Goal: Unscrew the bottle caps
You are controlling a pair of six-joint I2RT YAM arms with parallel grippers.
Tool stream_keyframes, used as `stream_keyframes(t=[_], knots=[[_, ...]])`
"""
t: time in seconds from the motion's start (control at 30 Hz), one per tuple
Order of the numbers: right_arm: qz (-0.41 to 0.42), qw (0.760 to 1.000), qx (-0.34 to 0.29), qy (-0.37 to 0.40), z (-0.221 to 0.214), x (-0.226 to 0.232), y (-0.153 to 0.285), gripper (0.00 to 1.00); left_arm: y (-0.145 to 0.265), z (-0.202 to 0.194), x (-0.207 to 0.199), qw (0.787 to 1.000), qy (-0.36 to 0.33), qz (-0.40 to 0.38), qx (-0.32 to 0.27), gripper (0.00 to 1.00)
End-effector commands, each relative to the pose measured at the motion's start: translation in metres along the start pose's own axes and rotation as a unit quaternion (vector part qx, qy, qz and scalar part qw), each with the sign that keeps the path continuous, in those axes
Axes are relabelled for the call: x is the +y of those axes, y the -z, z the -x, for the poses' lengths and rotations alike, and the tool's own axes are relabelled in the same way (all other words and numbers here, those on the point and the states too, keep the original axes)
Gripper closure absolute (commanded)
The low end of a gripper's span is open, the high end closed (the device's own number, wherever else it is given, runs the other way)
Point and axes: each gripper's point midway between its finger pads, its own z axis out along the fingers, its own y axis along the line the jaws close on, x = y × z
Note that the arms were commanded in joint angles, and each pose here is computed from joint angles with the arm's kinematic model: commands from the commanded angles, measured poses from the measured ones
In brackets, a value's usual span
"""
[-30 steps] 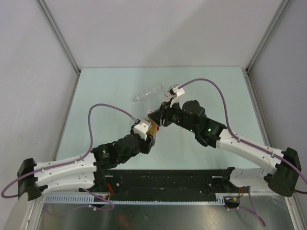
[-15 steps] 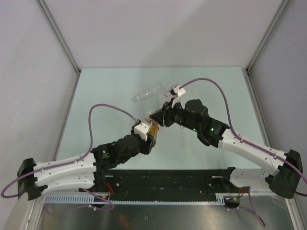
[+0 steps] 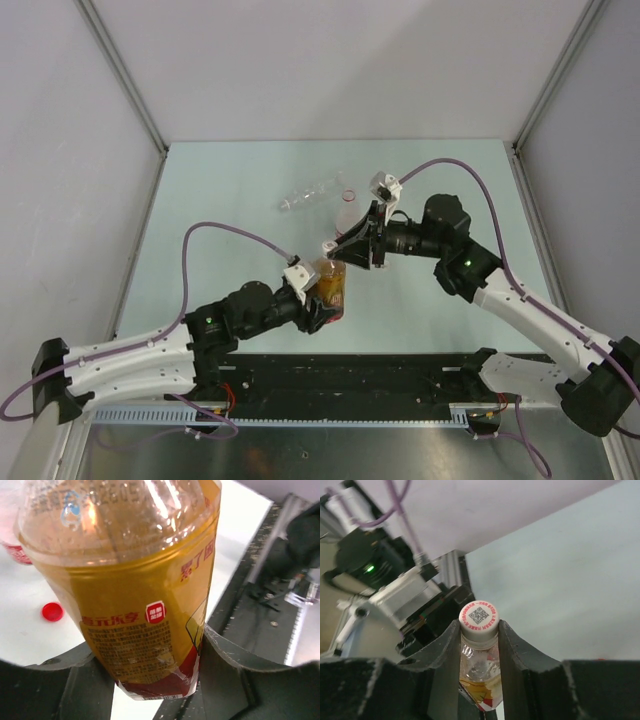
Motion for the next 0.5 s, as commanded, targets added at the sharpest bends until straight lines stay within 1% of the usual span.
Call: stream_keyframes(t=[0.0,0.2,0.47], knots=[[0.146,0.986,-0.02,0.079,0.018,0.047,0.017,0.96,0.016,0.014,-0.066,0.978,-0.053,-0.195,-0.043,1.0],[0.228,0.968,-0.013,0.107,0.017,0.073,0.036,0.95,0.043,0.025,-0.098,0.949,-0.067,-0.297,-0.08,1.0],[0.298,0.946,-0.002,0.13,0.016,0.099,0.054,0.91,0.067,0.027,-0.129,0.906,-0.092,-0.404,-0.089,1.0]])
